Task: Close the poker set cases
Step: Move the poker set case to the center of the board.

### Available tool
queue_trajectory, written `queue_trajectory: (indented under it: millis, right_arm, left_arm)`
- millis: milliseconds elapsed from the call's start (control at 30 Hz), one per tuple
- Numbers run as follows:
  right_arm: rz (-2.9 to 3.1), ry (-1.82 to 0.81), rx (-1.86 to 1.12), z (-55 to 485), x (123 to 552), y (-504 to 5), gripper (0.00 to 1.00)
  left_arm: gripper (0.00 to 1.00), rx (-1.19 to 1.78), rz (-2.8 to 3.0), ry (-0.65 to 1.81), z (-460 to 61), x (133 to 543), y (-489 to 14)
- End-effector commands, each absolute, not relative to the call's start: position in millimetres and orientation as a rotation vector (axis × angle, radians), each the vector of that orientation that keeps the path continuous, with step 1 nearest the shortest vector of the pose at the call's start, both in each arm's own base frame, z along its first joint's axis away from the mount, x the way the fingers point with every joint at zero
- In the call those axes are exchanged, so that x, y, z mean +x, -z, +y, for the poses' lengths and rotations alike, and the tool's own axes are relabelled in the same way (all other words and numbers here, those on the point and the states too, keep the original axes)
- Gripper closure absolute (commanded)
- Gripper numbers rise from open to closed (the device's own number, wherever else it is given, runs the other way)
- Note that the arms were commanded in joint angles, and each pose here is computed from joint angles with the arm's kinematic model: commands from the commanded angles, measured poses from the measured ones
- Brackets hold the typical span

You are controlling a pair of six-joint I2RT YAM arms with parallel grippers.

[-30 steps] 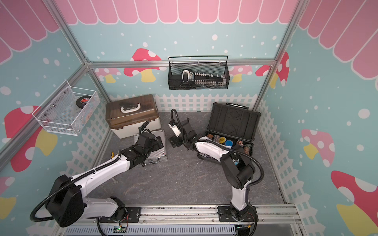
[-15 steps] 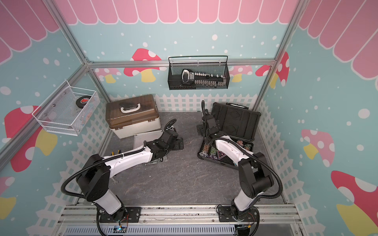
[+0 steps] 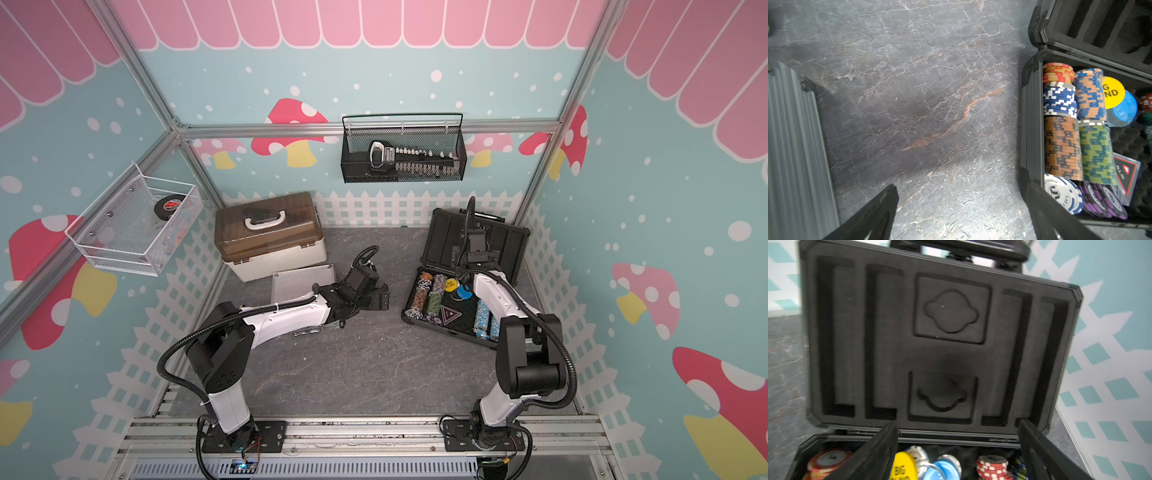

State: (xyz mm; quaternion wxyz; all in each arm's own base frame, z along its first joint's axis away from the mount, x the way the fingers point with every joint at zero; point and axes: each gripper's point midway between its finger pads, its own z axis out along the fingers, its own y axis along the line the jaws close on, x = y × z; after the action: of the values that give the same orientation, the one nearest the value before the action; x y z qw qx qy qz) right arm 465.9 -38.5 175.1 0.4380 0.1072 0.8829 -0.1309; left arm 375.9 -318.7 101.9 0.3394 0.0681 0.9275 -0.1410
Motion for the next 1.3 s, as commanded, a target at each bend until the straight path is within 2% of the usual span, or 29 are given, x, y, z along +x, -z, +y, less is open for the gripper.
queue_trajectory:
  millis: [0, 267, 933, 1033, 1267]
  right_arm:
    - [2.196, 0.346, 0.344, -56, 463, -184, 0.09]
    - [2.206, 0.340, 0.446, -86, 452, -182, 0.09]
    - [2.208, 0.319, 0.467, -87, 450, -185, 0.09]
    - [2.197, 0.297, 0.460, -84, 449, -188, 0.09]
    - [2.173, 0.251, 0.449, -78, 446, -196, 0.10]
  left_arm:
    - [0.03, 0.264, 2.426, 0.415, -336, 375, -102]
    - [0.05, 0.374, 2.439, 0.464, -361, 382, -94]
    - [0.26, 0.522, 2.488, 0.444, -404, 390, -65]
    - [0.32, 0.510, 2.511, 0.384, -402, 395, -57]
    - [0.55, 0.507, 2.536, 0.320, -402, 401, -45]
